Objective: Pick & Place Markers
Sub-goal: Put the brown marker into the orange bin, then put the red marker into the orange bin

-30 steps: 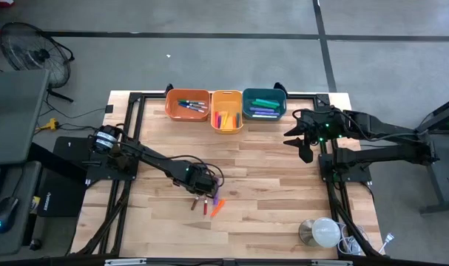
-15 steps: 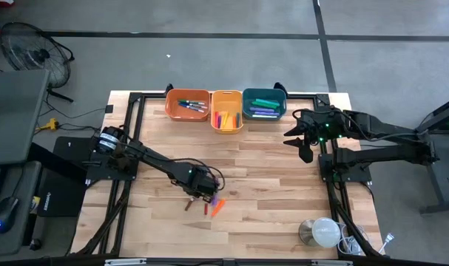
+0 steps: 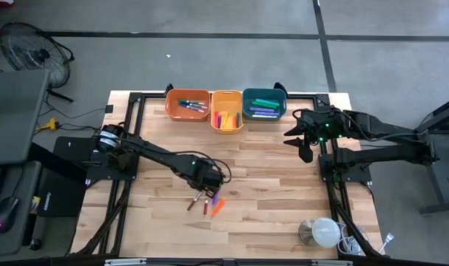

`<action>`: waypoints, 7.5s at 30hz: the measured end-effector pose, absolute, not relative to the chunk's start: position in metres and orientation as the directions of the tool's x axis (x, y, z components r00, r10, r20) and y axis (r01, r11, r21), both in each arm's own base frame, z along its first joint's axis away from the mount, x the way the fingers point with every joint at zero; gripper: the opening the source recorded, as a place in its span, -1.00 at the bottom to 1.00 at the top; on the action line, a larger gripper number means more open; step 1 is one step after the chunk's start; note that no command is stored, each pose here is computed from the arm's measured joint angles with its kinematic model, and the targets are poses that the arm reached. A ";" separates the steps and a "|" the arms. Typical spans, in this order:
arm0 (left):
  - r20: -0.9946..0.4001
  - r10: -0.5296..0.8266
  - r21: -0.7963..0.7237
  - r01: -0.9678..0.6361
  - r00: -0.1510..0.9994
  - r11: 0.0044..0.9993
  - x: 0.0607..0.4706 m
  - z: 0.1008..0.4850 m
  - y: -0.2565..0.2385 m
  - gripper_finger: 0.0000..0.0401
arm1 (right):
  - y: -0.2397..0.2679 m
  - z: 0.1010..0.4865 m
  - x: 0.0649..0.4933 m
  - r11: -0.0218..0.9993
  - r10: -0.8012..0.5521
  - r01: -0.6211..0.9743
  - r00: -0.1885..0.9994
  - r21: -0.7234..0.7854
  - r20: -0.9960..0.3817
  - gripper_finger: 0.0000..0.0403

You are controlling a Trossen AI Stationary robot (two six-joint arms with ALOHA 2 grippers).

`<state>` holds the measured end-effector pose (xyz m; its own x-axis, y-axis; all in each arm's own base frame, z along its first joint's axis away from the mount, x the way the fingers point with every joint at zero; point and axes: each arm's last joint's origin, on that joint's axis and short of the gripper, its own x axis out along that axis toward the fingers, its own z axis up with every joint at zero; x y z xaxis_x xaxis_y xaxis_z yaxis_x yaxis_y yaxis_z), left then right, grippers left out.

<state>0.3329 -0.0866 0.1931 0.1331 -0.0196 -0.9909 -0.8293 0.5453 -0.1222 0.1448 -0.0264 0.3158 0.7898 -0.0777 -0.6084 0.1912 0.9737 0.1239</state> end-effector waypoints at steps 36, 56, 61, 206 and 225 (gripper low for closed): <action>-0.991 -0.118 -0.022 -0.788 -0.064 0.615 0.341 0.131 -0.112 0.01 | -0.026 0.314 0.143 0.973 -0.074 0.196 0.772 0.125 -0.632 -0.34; -0.993 -0.120 -0.065 -0.784 -0.012 0.618 0.346 0.127 -0.116 -0.38 | -0.026 0.313 0.143 0.969 -0.073 0.206 0.769 0.138 -0.636 -0.34; -0.992 -0.122 -0.075 -0.783 -0.001 0.617 0.347 0.127 -0.116 -0.61 | -0.026 0.313 0.143 0.969 -0.073 0.207 0.767 0.138 -0.638 -0.34; -0.956 0.257 0.292 -0.421 -0.139 0.859 0.268 0.252 0.167 -0.42 | -0.036 0.301 0.160 0.842 -0.283 0.520 0.655 0.146 -0.701 -0.34; -0.976 0.208 0.103 -0.703 0.065 0.703 0.304 0.269 0.058 -0.41 | -0.032 0.295 0.155 0.881 -0.182 0.447 0.621 0.154 -0.763 -0.34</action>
<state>0.3037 0.0575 0.2689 0.0647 0.2076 -0.9761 -0.7033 0.7034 0.1030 0.1545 -0.0324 0.2951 0.6206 -0.1819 -0.7627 0.4475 0.8809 0.1541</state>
